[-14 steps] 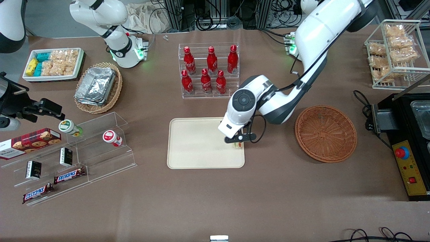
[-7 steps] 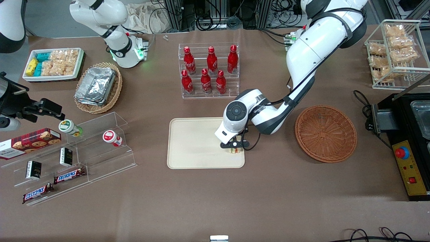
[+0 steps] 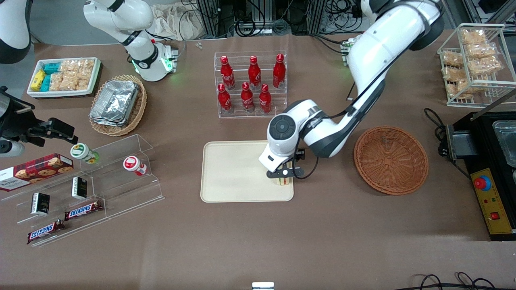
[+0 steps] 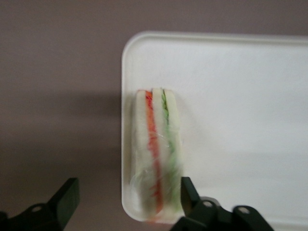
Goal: Place sandwich from basket to tray
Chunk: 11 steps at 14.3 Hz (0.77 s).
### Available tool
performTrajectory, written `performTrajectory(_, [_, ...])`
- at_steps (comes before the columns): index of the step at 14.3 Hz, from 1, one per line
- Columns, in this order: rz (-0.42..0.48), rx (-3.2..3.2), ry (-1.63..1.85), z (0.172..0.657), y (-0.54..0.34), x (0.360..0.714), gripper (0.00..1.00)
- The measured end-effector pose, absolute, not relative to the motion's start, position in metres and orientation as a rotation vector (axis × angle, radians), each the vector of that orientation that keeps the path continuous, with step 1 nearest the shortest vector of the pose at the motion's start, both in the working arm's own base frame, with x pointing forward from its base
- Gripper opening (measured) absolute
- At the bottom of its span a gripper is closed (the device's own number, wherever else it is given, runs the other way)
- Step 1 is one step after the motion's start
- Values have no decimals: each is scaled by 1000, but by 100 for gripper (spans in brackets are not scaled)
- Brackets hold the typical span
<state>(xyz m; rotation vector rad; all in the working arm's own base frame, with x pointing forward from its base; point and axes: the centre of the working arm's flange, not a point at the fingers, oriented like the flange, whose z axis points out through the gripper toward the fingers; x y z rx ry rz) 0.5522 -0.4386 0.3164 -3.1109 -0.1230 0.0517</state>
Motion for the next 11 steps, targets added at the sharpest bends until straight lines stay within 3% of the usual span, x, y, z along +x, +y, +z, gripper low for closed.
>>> performTrajectory(4, [-121, -3119, -286, 447, -383, 568, 100])
performTrajectory(5, [-115, -3116, -281, 465, -368, 568, 100])
performTrajectory(9, [73, -3143, -168, 513, -290, 574, 100])
performTrajectory(11, [108, -3156, -207, 540, -239, 579, 100])
